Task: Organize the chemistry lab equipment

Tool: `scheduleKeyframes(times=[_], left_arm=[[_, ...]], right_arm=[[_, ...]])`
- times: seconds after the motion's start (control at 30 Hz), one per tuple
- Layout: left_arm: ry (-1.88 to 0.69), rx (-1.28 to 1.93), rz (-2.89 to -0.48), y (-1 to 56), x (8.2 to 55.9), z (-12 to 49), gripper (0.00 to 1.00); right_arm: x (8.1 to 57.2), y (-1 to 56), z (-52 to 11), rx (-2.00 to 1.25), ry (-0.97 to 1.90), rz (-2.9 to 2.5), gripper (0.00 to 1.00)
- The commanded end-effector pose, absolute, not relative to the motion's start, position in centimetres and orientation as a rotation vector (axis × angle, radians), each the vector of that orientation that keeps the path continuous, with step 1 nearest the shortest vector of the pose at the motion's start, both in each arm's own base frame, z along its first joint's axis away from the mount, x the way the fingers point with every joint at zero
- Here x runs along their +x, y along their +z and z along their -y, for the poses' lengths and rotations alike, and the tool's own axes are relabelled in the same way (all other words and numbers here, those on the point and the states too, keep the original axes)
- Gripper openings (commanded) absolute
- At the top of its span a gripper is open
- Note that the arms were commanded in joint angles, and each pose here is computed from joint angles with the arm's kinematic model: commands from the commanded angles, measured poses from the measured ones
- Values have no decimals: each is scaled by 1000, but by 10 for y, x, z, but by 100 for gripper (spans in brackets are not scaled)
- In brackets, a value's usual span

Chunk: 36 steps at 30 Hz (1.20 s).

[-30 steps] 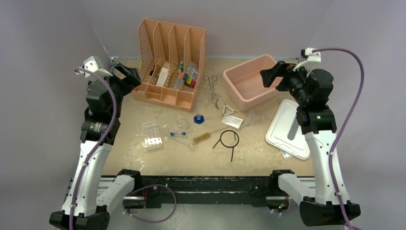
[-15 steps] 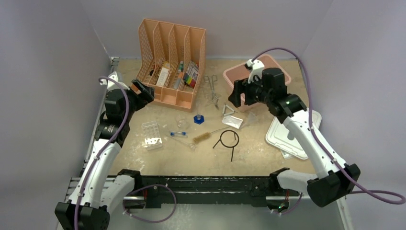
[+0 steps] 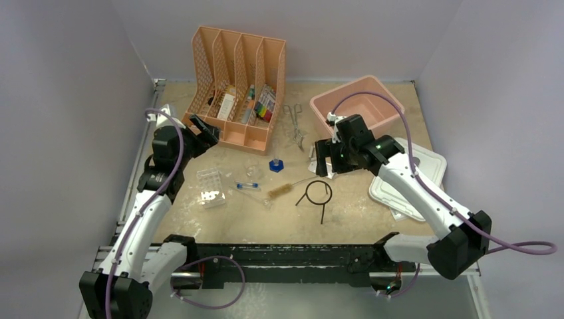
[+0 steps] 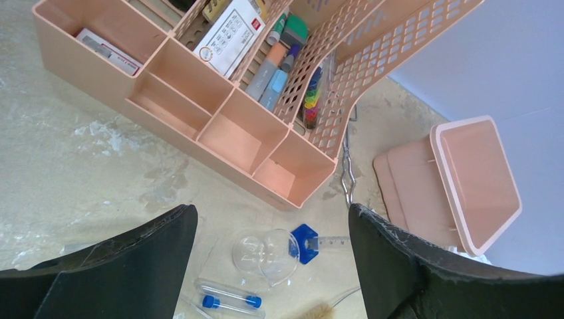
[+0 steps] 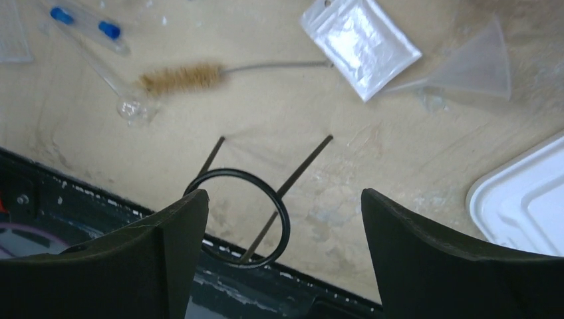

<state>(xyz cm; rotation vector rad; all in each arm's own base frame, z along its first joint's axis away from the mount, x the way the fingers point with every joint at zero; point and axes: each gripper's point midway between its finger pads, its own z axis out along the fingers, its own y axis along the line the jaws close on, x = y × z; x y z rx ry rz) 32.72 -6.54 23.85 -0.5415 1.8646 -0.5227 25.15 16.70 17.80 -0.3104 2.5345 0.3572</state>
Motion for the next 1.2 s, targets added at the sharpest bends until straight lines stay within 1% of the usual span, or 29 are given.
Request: scheduleKeyframes(times=[0.0,0.07,0.17,0.23,0.4,0.5,0.6,0.93,1.07,1.13,1.17], left_arm=[[-591,-521,-1808,250,333,72,83],[-593,-522,-1811,249,333,73,83],[-594,-523,-1812,247,333,73,83],[-590,-520,-1813,246,333,73,83],[-618,-530,-1787,256,336,75,83],[-626,-530,-1782,260,340,76,83],[-623,-528,-1787,258,341,76,83],[-646,-570,-1788,253,347,78,82],[-652,-571,-1790,253,350,79,82],[-653,-572,-1793,252,350,79,82],[-653,-576,-1792,251,351,79,82]], right_arm=[[220,165,-170,-276,384,-2673,83],[216,160,-175,-288,406,-2688,73],[212,150,-179,-299,405,-2711,63],[209,141,-179,-311,381,-2739,58],[217,128,-172,-372,226,-2745,56],[223,123,-168,-434,148,-2735,52],[222,119,-170,-533,116,-2733,45],[223,115,-180,-700,83,-2655,36],[223,119,-180,-724,85,-2623,24],[222,122,-180,-732,98,-2607,13],[221,123,-182,-740,110,-2598,10]])
